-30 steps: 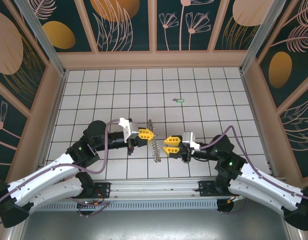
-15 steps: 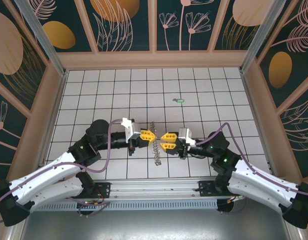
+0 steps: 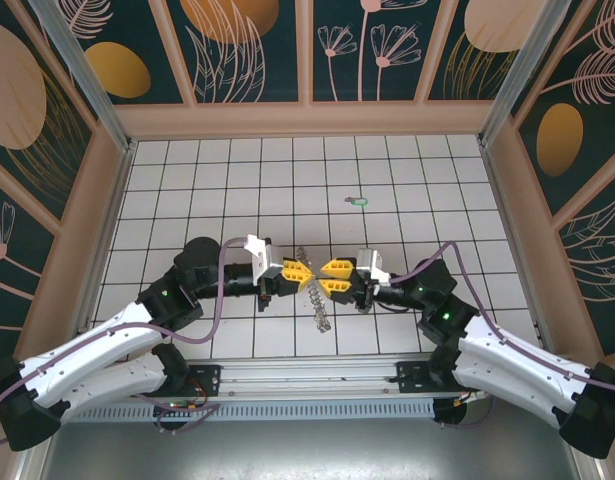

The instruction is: Put the keys on the keyring

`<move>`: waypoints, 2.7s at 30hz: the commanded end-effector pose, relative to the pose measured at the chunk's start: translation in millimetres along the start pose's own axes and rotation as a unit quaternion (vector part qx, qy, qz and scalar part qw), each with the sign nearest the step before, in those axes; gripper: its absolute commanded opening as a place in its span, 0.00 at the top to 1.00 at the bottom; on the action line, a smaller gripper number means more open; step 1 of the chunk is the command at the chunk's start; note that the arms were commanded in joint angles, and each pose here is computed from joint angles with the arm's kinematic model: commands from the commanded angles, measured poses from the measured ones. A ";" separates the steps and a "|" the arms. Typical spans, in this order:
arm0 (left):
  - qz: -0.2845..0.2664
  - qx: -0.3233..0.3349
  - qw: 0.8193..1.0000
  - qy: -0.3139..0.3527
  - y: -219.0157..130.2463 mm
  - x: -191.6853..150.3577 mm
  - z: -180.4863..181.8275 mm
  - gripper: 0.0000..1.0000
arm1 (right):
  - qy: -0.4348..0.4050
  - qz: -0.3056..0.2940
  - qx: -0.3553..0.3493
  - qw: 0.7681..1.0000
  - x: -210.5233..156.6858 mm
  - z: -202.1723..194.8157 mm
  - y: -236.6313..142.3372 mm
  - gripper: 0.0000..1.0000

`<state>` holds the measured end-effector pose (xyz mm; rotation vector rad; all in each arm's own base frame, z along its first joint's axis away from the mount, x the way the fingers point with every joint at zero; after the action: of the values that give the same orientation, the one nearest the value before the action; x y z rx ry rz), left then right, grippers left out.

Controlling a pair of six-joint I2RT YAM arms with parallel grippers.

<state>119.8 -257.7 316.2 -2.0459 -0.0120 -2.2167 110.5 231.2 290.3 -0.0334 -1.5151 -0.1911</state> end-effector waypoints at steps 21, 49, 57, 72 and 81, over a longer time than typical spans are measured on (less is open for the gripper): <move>-0.001 -0.003 1.000 0.008 3.2 14.0 4.1 1.00 | -0.016 -0.012 0.013 1.000 19.7 -1.6 6.8 1.00; 0.145 0.052 0.988 0.020 7.6 -10.8 26.0 0.73 | -0.017 0.094 -0.031 0.995 20.0 -11.7 14.5 1.00; 0.170 0.052 0.984 0.017 10.7 -22.9 28.0 0.74 | -0.018 0.093 -0.028 0.995 21.0 -10.2 14.4 1.00; 0.178 0.034 0.983 0.014 17.5 -28.2 27.6 0.89 | -0.021 0.090 -0.017 0.996 25.0 -7.5 15.1 1.00; 0.170 0.019 0.985 0.017 16.6 -25.6 23.2 1.00 | -0.021 0.093 -0.002 0.995 27.5 -3.3 14.7 1.00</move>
<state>146.6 -268.3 283.5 -1.8351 0.2832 -1.9907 127.7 240.2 277.1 -0.3288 -1.4449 -0.0089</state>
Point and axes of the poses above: each hand's point on the last joint's axis, 136 mm out from that joint toward the fingers, its own y axis out along the fingers, its own z axis along the line the jaws close on, x = y × z, the point moved 5 cm from there along -y, back along the fingers, and after that the axes turned 8 degrees about y, right-handed, at the moved point
